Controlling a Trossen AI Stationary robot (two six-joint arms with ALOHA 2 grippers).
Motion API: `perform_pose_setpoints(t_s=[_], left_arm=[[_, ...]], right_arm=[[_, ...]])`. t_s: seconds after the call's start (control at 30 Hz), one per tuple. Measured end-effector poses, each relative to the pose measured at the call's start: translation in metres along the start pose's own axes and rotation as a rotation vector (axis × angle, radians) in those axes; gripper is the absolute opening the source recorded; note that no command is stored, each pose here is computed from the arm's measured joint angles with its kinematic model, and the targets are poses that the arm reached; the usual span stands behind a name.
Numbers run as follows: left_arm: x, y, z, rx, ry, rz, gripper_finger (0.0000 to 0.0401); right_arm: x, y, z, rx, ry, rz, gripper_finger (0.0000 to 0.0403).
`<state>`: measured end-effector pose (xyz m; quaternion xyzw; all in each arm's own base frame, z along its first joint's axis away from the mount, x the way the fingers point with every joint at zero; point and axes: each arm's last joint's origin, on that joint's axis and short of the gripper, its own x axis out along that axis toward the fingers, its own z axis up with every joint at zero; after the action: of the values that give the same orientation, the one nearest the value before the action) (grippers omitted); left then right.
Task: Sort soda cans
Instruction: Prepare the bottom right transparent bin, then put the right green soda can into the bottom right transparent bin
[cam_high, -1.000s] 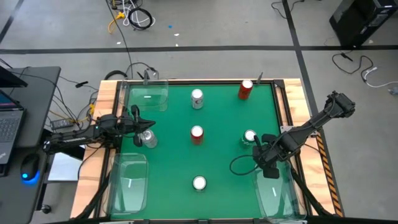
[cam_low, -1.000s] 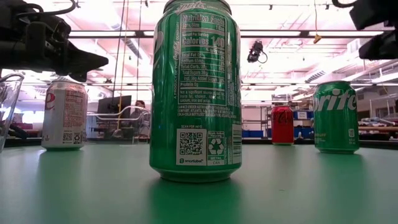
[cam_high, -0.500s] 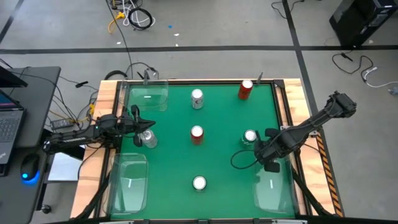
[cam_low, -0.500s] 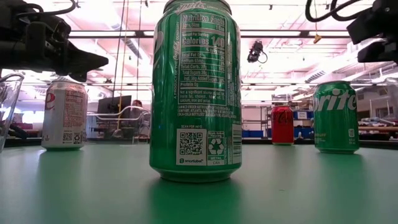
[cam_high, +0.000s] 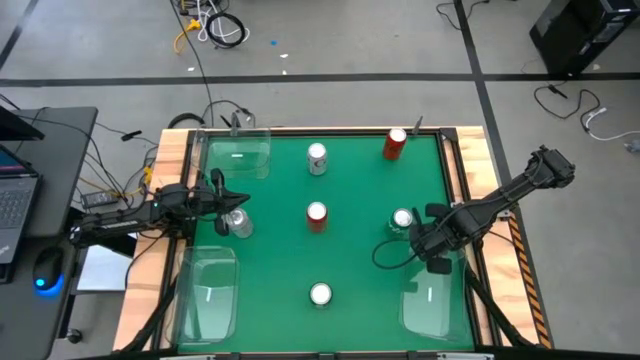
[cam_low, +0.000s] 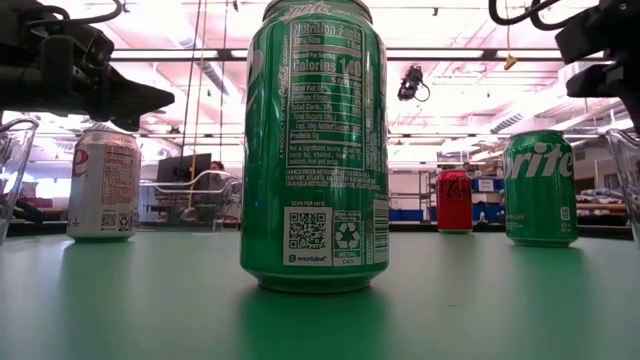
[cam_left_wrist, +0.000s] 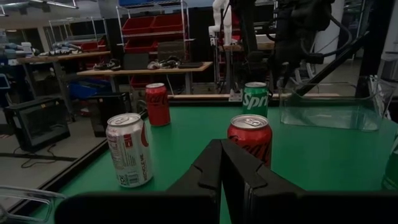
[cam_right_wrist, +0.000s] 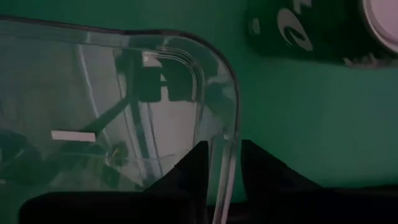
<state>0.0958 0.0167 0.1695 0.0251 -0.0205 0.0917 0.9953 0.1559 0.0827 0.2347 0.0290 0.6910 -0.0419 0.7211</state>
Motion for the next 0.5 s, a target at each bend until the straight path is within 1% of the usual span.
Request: perform_pose_setpoints(t_s=[0.07,0.13,0.33,0.5], left_arm=[[0.000,0.000,0.000,0.000,0.000,0.000,0.0014],[0.000,0.000,0.000,0.000,-0.001,0.000,0.0014],[0.000,0.000,0.002,0.000,-0.021,0.001,0.0014],[0.000,0.000,0.003,0.000,-0.031,0.002,0.0014]], right_arm=[[0.000,0.001,0.001,-0.011,-0.013,0.009,0.0096],[0.000,0.001,0.002,0.005,-0.020,0.017,0.0105],[-0.001,0.001,0.002,0.158,0.013,0.047,0.0135],[-0.022,-0.005,0.008,0.264,0.009,0.050,0.0168]])
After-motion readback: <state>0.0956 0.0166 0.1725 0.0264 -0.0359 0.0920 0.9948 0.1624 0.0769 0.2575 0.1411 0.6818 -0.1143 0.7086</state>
